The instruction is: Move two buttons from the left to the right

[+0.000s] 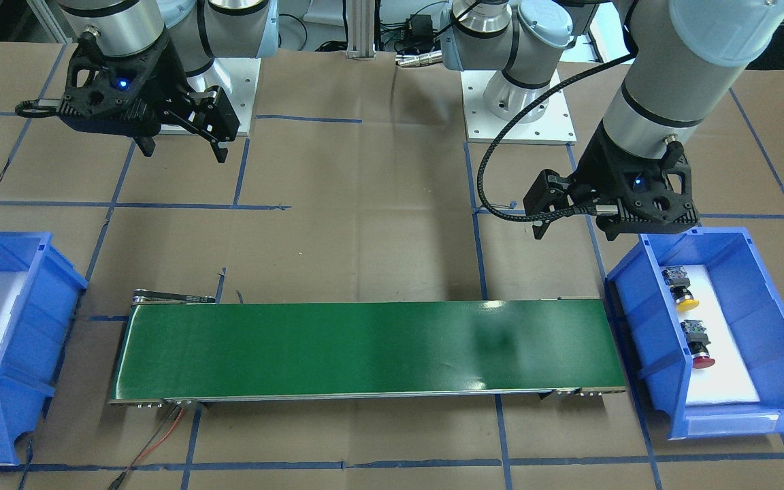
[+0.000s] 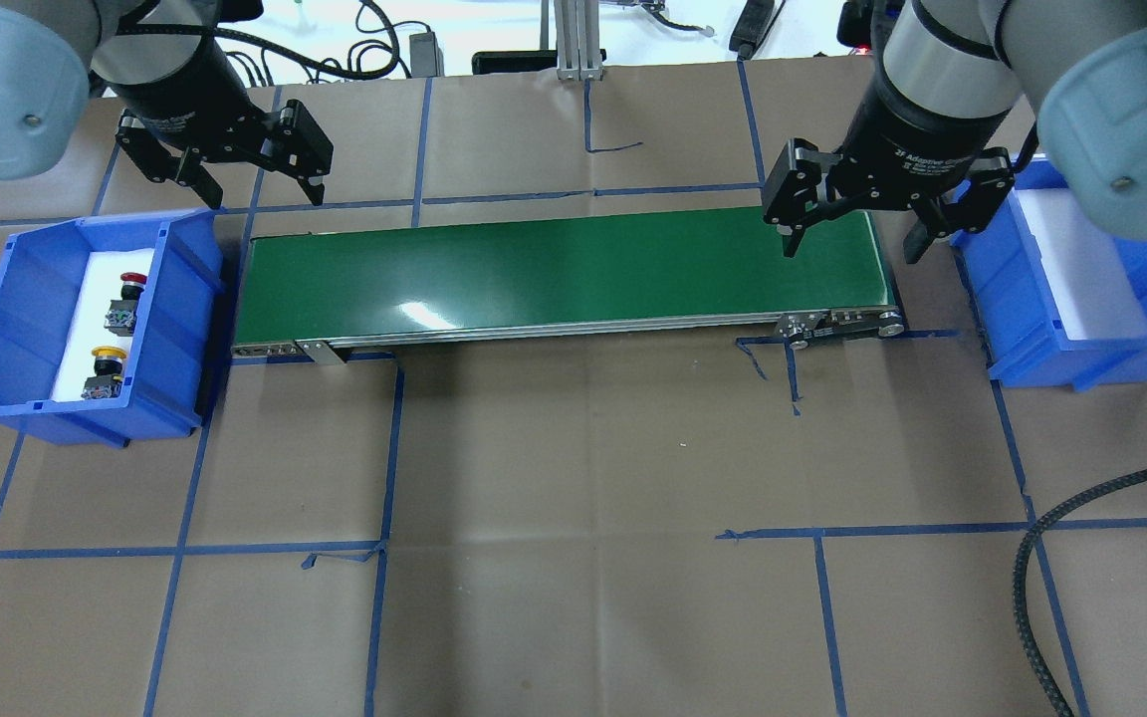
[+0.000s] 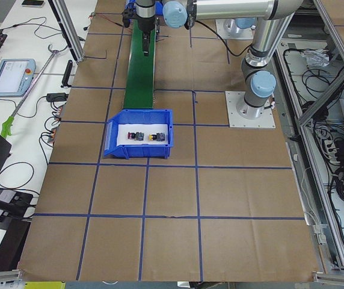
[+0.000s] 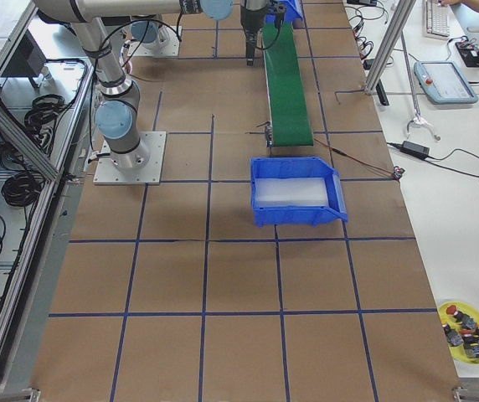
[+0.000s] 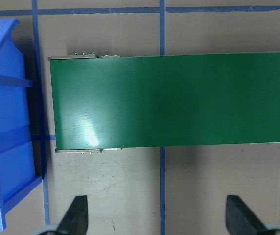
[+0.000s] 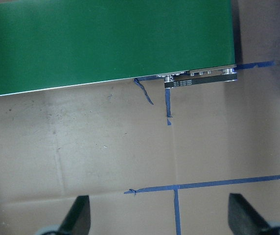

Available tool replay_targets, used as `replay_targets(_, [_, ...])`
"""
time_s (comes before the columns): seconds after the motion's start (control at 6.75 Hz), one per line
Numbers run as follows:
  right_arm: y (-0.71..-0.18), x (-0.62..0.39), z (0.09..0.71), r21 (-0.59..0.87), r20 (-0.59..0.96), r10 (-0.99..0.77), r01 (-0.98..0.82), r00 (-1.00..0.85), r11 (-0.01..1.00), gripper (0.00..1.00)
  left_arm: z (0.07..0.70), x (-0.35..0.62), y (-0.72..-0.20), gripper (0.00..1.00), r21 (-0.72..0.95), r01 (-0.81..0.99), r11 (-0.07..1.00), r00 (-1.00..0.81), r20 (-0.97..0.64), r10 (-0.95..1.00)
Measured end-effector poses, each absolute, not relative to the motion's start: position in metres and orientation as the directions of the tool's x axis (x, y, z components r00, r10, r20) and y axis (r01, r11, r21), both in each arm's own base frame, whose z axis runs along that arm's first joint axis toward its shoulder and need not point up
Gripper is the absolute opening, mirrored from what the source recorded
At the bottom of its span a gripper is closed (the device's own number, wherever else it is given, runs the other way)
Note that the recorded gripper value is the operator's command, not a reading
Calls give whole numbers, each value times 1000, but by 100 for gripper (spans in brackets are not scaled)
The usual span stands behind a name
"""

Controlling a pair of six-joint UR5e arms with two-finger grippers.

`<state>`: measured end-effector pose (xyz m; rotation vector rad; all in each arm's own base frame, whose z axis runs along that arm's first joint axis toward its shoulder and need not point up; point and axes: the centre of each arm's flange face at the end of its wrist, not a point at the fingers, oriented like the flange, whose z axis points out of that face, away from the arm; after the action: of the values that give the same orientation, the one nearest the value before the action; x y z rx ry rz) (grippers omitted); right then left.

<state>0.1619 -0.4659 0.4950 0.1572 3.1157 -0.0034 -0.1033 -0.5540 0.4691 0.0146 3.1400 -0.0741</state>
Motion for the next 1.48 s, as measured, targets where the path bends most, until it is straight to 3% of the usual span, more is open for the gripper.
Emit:
replay_targets(1.04, [-465,164,495,-3,-23,96,96,-995,995,100,468,-102,-553,100,-45,10,999,-1000,2,10])
replay_targets(1.48, [-465,165,495,-2,-24,97,97,-995,995,100,472,-45,-561,100,-53,-45,998,-999,7,-44])
